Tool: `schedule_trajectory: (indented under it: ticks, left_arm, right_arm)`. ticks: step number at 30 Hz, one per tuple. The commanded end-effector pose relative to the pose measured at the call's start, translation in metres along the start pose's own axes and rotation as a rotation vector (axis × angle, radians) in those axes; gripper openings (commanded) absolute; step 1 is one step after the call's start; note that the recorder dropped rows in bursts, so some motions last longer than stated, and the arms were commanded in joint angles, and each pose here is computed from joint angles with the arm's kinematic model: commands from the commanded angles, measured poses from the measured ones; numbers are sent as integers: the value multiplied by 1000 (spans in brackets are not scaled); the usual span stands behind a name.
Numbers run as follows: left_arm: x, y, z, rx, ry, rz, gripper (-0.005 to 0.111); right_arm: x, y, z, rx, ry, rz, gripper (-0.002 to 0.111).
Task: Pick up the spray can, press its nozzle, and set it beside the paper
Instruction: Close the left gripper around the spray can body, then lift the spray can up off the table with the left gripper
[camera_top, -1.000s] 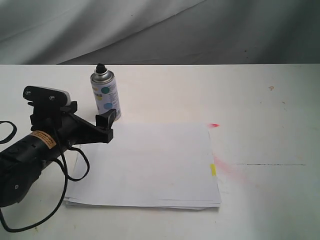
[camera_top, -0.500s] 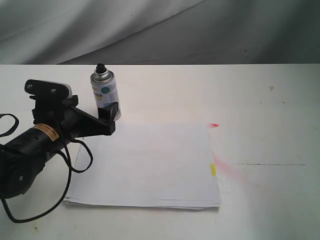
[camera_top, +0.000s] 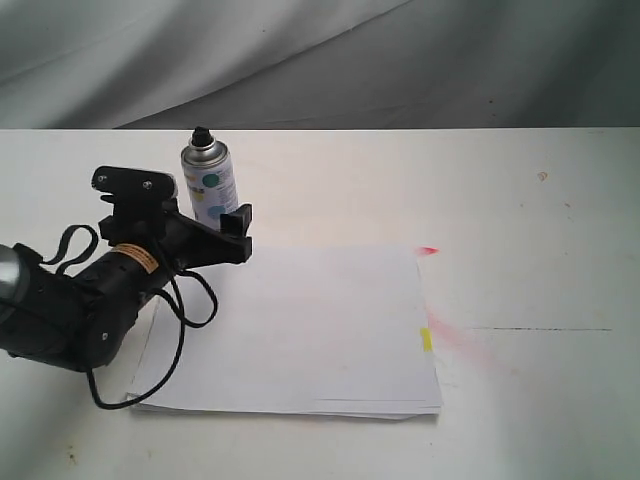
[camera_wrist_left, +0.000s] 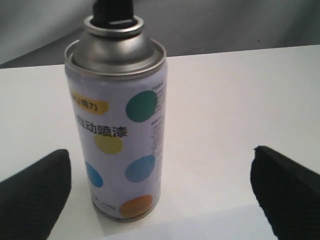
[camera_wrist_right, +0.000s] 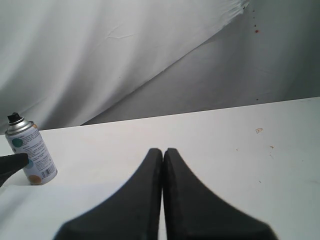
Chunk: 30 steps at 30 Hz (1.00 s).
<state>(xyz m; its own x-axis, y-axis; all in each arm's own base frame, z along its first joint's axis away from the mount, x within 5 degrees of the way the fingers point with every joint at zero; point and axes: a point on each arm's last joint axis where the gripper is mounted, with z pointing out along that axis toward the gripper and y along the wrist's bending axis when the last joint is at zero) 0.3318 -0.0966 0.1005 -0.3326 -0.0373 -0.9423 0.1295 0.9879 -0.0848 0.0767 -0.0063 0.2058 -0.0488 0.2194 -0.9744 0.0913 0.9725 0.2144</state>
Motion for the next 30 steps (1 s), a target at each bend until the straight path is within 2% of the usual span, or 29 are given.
schedule_trajectory:
  ticks: [1, 5, 9, 19, 27, 29, 30]
  left_arm:
    - [3, 1, 17, -44, -37, 4, 91]
    - [4, -1, 31, -43, -57, 26, 91]
    - [6, 5, 48, -99, -67, -17, 91]
    - [19, 9, 77, -111, -1, -26, 91]
    - [17, 9, 78, -110, -6, -12, 91]
    - [15, 8, 79, -110, -23, -12, 86]
    - [13, 9, 79, -113, -41, -13, 78]
  right_arm:
    - [1, -1, 0, 5, -3, -16, 0]
    - [1, -1, 0, 5, -3, -16, 0]
    - [1, -1, 0, 5, -3, -16, 0]
    - [1, -1, 0, 5, -3, -16, 0]
    - [1, -1, 0, 5, -3, -16, 0]
    - [1, -1, 0, 5, -3, -16, 0]
    - [1, -1, 0, 5, -3, -16, 0]
